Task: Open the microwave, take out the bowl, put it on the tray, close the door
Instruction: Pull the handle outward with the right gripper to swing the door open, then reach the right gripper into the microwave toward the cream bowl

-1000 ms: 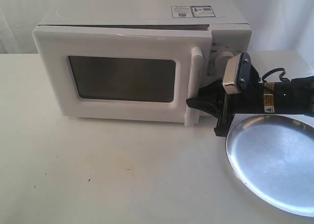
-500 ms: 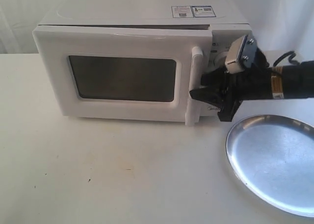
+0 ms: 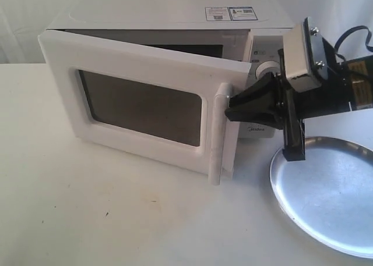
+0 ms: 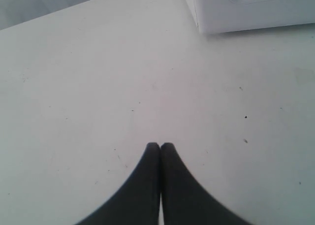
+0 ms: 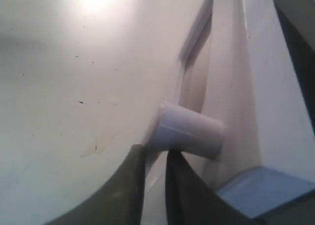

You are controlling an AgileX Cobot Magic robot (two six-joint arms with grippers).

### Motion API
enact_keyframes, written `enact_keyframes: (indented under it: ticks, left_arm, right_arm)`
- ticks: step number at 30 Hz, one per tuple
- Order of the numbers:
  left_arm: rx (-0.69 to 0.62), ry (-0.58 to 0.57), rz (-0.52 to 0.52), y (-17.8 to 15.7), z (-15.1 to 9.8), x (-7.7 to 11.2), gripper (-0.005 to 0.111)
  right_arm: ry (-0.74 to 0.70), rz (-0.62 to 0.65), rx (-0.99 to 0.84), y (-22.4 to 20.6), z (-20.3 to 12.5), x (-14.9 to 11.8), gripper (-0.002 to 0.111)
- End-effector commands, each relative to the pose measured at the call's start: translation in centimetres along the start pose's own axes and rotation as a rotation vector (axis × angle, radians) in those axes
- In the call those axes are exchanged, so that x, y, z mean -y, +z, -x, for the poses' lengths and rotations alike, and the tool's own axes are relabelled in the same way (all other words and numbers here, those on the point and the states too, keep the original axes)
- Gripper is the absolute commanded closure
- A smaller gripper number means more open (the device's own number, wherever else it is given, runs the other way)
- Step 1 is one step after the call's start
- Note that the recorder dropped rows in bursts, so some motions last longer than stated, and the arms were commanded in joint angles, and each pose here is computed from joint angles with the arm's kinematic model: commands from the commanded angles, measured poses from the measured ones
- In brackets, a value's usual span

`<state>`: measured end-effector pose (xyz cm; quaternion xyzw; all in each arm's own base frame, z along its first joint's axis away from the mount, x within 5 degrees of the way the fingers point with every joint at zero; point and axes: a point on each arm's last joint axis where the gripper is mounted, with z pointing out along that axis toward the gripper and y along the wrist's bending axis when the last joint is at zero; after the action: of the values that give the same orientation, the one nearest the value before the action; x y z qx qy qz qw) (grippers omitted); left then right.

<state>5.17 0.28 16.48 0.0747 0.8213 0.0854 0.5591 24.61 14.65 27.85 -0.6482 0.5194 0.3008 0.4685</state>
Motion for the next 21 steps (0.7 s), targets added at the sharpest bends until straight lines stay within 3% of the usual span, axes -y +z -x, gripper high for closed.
enact_keyframes:
  ticks: [1, 3, 10, 14, 16, 18, 21]
  left_arm:
    - [0.007, -0.009, -0.001, -0.1, 0.1, 0.0, 0.107]
    - [0.007, -0.009, -0.001, -0.1, 0.1, 0.0, 0.107]
    - [0.007, -0.009, -0.001, -0.1, 0.1, 0.0, 0.107]
    - [0.007, -0.009, -0.001, -0.1, 0.1, 0.0, 0.107]
    - [0.007, -0.009, -0.001, -0.1, 0.1, 0.0, 0.107]
    - [0.007, -0.009, -0.001, -0.1, 0.1, 0.0, 0.107]
    - [0.007, -0.009, -0.001, -0.1, 0.1, 0.0, 0.107]
  right_arm:
    - [-0.006, 0.033, 0.146, -2.3, 5.3, -1.8, 0.108]
    - [0.017, 0.024, 0.153, -3.0, 6.1, -2.8, 0.108]
    - [-0.144, -0.029, 0.171, -5.1, 8.3, -6.0, 0.108]
    - [-0.012, -0.41, -0.004, -5.0, 5.3, -2.7, 0.108]
    - [0.077, -0.538, -0.068, -4.8, 3.4, -1.0, 0.108]
    - [0.107, -0.536, -0.118, -4.0, 1.8, -0.2, 0.108]
    - [0.044, -0.376, -0.095, -2.1, 0.3, -0.3, 0.108]
